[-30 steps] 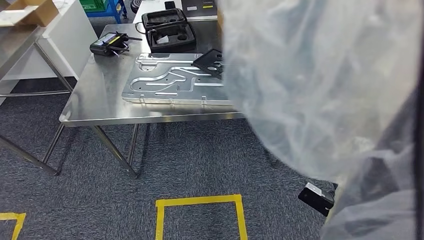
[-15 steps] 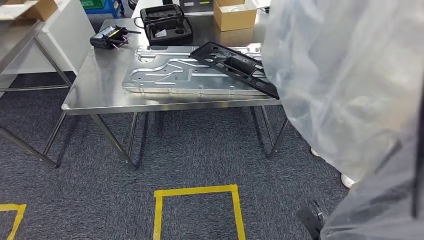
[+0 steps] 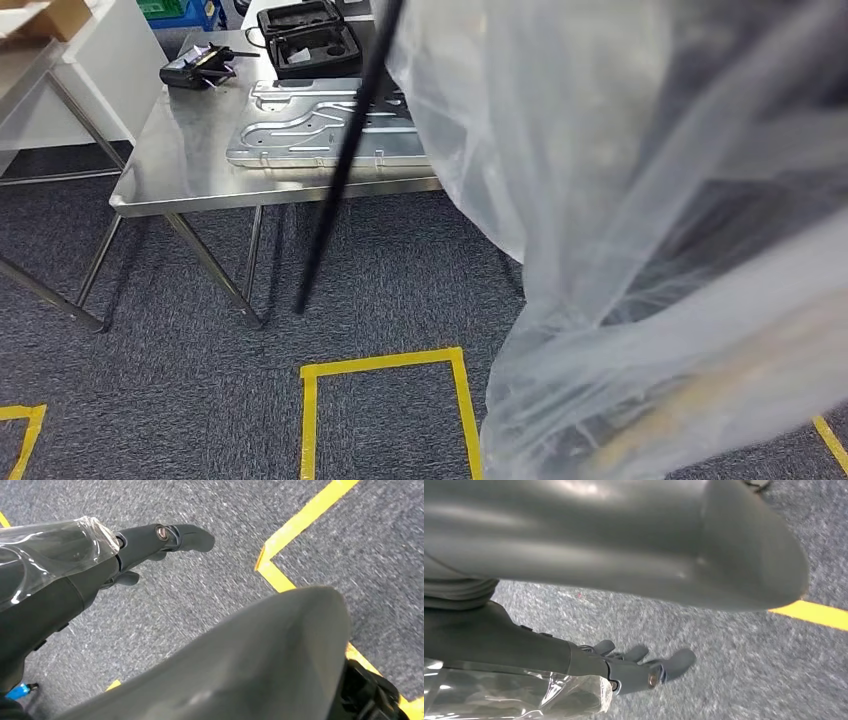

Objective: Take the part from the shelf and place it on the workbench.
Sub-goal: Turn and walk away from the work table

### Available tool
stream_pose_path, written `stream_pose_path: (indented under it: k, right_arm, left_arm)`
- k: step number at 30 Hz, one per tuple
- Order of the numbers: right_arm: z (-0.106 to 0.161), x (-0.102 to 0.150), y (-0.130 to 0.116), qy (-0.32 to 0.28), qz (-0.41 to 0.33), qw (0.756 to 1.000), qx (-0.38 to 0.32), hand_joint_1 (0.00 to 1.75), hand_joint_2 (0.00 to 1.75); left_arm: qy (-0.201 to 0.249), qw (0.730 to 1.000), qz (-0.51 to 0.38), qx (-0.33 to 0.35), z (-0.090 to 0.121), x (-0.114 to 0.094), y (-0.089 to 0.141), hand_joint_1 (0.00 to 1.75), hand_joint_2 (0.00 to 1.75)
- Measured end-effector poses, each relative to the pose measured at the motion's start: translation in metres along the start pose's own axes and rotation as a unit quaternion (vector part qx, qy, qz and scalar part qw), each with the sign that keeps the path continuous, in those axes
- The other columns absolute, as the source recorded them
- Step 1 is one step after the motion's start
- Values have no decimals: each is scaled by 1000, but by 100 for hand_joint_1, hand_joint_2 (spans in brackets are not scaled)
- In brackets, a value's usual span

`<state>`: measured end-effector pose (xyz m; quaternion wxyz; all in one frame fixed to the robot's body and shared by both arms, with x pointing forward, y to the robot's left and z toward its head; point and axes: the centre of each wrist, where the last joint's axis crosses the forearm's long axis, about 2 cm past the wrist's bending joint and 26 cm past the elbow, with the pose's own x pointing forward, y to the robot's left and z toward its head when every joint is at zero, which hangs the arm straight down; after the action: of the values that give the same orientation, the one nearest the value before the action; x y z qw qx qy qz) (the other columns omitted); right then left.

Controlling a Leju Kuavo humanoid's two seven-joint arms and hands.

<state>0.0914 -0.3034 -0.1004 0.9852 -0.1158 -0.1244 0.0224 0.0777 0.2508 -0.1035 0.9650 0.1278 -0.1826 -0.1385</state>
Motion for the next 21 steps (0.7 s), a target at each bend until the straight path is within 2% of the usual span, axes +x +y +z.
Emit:
stream_pose_path:
  k: [10, 21]
  right_arm:
    - [3, -9, 21, 27, 12, 999, 26, 0, 0]
    - [4, -13, 24, 28, 23, 999, 26, 0, 0]
  left_arm:
    - [2, 1000, -3, -1, 0, -2, 0, 0, 0]
    - [-1, 1000, -4, -4, 0, 0, 1, 0, 0]
